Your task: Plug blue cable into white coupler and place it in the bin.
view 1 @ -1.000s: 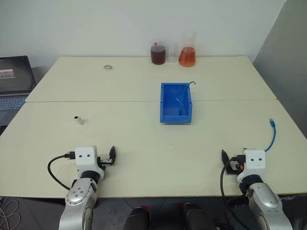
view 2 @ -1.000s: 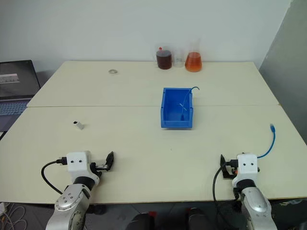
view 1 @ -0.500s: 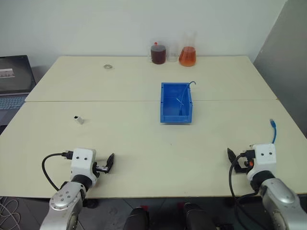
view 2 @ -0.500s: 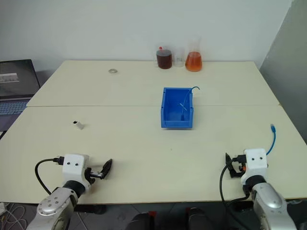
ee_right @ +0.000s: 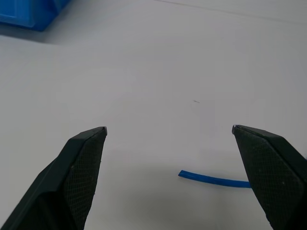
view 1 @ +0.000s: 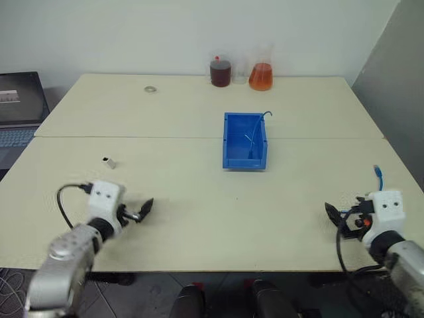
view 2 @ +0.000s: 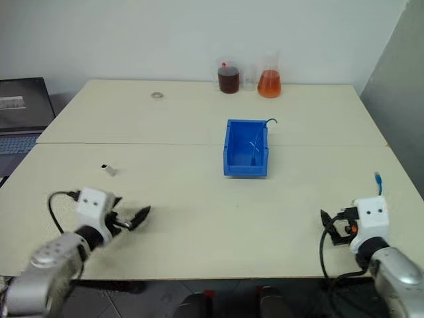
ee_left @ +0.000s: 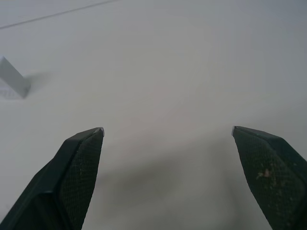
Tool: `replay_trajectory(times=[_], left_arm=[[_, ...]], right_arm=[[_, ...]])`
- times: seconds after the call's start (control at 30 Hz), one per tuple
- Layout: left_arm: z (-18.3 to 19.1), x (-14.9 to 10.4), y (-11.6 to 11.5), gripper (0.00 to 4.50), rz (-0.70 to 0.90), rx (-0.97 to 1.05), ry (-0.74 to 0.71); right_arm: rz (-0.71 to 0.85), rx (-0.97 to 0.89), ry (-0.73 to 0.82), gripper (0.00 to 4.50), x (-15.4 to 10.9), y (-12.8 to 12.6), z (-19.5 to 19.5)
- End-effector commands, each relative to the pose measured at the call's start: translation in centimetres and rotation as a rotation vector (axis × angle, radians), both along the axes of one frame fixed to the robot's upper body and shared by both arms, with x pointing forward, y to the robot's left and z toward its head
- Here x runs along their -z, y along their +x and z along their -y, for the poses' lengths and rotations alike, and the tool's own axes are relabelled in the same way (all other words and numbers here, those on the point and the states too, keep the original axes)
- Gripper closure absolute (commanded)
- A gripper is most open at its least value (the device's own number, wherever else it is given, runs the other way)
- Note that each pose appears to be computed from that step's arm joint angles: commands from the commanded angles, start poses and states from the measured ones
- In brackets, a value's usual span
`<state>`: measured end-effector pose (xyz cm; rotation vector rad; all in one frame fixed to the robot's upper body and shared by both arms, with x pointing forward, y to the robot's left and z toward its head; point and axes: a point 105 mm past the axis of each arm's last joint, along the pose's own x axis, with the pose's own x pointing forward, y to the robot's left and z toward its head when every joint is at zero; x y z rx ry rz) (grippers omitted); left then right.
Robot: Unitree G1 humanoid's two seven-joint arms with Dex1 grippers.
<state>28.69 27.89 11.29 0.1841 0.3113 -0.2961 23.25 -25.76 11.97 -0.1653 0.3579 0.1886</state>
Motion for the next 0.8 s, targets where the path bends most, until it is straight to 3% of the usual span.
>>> replay_trajectory(times=[0.03,0.2,0.53,0.63,0.8], left_arm=[[-3.1,-1.1,-0.1,0.00,-0.038,0.042,-0.004],[-9.6,-3.1,-0.2,0.00,-0.041,-0.075,0.090],[-13.6,-4.0,-1.3,0.00,-0.006,-0.160,0.195],[-8.5,-3.4,-0.2,0.00,0.017,0.005,0.107],[4.3,-3.6,0.9,0.00,0.033,0.434,-0.049]], right_arm=[[-0.027,-0.021,0.045,0.04,-1.7,-0.8,3.1],[-0.053,-0.011,0.075,0.04,-3.9,-1.0,7.1],[-0.034,0.045,0.053,0.04,-4.1,0.0,9.2],[-0.024,0.087,0.049,0.04,-4.0,0.7,9.6],[-0.001,0.185,0.036,0.04,-4.4,1.1,10.6]])
